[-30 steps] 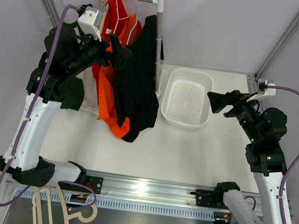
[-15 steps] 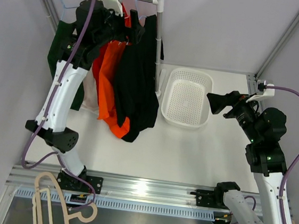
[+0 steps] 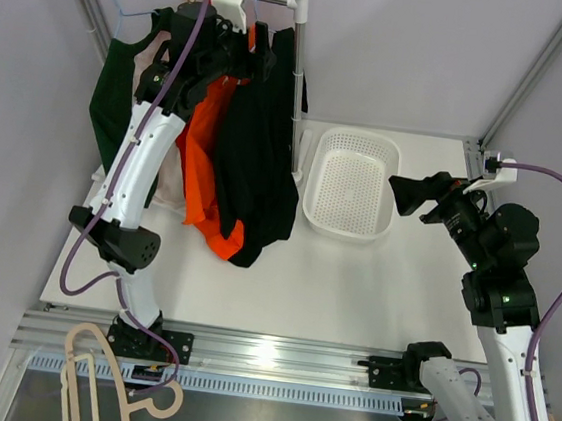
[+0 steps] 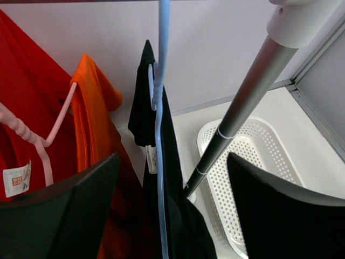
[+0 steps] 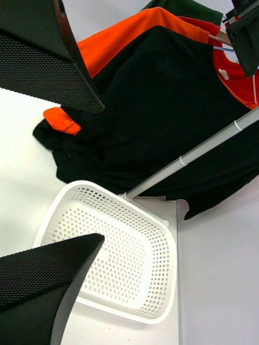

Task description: Remove the t-shirt from the hanger

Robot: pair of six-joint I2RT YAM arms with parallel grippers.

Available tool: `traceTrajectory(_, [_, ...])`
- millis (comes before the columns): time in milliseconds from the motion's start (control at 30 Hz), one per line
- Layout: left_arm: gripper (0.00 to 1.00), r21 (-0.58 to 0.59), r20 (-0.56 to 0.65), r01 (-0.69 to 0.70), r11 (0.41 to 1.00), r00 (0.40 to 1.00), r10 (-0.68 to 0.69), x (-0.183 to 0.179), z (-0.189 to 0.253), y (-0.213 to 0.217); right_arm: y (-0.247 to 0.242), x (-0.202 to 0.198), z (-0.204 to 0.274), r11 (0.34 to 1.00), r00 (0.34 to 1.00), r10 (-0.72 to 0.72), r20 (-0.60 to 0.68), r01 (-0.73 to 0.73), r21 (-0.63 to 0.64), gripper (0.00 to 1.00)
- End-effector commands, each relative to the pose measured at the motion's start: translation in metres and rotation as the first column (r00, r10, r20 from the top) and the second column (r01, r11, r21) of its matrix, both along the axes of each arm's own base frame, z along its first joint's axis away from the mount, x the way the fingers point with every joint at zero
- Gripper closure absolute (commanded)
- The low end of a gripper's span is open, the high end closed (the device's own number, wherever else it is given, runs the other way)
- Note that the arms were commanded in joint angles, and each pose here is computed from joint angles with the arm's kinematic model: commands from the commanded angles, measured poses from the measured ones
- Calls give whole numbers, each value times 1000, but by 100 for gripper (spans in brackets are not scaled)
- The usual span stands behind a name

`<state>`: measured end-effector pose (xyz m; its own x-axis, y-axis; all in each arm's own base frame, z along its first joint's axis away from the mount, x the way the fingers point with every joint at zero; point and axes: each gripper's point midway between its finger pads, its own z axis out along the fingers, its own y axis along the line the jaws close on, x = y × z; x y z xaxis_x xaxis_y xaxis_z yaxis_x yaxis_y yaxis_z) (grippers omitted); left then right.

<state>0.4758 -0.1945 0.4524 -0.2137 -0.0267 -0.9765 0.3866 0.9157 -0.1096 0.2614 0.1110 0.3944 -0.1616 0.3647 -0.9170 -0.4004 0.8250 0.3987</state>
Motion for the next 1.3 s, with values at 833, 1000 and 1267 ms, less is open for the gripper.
traceTrajectory(833, [99, -90, 249, -84, 992, 963, 104, -10, 87, 22, 1, -10, 18, 999, 999, 11, 40, -12, 33, 0])
traceTrajectory(1000, [99, -107, 284, -111, 988, 949, 137, -27, 104, 32, 2, -10, 16, 1000, 999, 14, 38, -15, 25, 0])
traceTrajectory(1267, [99, -156, 280, -156, 975, 940, 195, -70, 106, 48, 12, -7, 5, 997, 997, 77, 16, -77, 0, 1])
